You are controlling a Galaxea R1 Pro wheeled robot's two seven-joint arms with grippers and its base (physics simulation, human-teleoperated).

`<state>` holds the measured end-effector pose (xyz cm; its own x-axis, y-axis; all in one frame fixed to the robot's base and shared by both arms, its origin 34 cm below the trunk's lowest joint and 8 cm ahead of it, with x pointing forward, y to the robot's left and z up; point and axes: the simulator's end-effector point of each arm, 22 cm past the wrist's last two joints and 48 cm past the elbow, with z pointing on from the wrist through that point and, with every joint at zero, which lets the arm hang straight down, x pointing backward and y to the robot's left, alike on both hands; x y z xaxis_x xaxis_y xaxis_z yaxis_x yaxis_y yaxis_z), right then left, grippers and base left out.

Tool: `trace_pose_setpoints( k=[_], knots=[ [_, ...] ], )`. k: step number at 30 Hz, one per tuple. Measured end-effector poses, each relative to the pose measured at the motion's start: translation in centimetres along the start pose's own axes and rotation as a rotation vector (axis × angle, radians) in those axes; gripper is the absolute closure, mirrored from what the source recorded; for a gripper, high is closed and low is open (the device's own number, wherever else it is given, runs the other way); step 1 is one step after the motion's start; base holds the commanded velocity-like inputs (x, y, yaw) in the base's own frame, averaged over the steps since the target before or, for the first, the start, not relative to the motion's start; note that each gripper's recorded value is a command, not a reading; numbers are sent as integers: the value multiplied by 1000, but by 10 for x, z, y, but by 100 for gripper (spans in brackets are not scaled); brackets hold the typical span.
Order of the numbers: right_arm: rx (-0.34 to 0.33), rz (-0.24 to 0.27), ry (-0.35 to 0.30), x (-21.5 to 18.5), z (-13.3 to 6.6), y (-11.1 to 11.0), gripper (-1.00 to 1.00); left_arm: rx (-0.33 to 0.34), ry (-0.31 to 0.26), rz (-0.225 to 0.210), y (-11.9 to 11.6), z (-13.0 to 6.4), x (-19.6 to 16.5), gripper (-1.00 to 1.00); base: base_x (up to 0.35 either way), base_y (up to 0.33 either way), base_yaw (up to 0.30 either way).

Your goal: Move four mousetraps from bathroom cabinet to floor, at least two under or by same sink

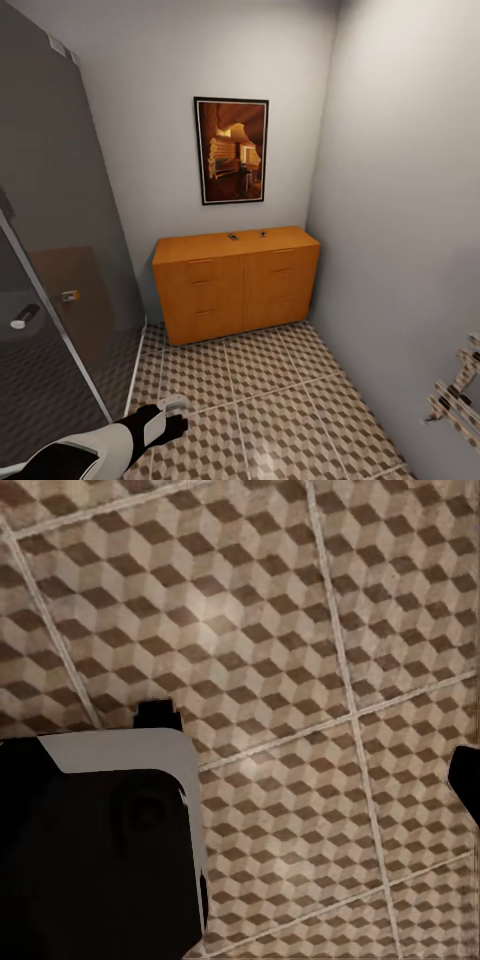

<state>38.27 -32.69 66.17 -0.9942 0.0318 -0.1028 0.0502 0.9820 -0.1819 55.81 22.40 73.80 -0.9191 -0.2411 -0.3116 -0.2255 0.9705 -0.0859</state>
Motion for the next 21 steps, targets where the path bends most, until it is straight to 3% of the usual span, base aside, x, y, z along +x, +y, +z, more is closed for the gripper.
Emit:
trace_pose_setpoints(
  k=[15, 21],
  knots=[
    [0, 0, 0, 0, 0, 0, -100, 0, 0, 0, 0, 0, 0, -100, 334, -145, 286],
    [0, 0, -1, 0, 0, 0, -100, 1, 0, 0, -1, 0, 0, -100, 333, -157, 158]
  ],
)
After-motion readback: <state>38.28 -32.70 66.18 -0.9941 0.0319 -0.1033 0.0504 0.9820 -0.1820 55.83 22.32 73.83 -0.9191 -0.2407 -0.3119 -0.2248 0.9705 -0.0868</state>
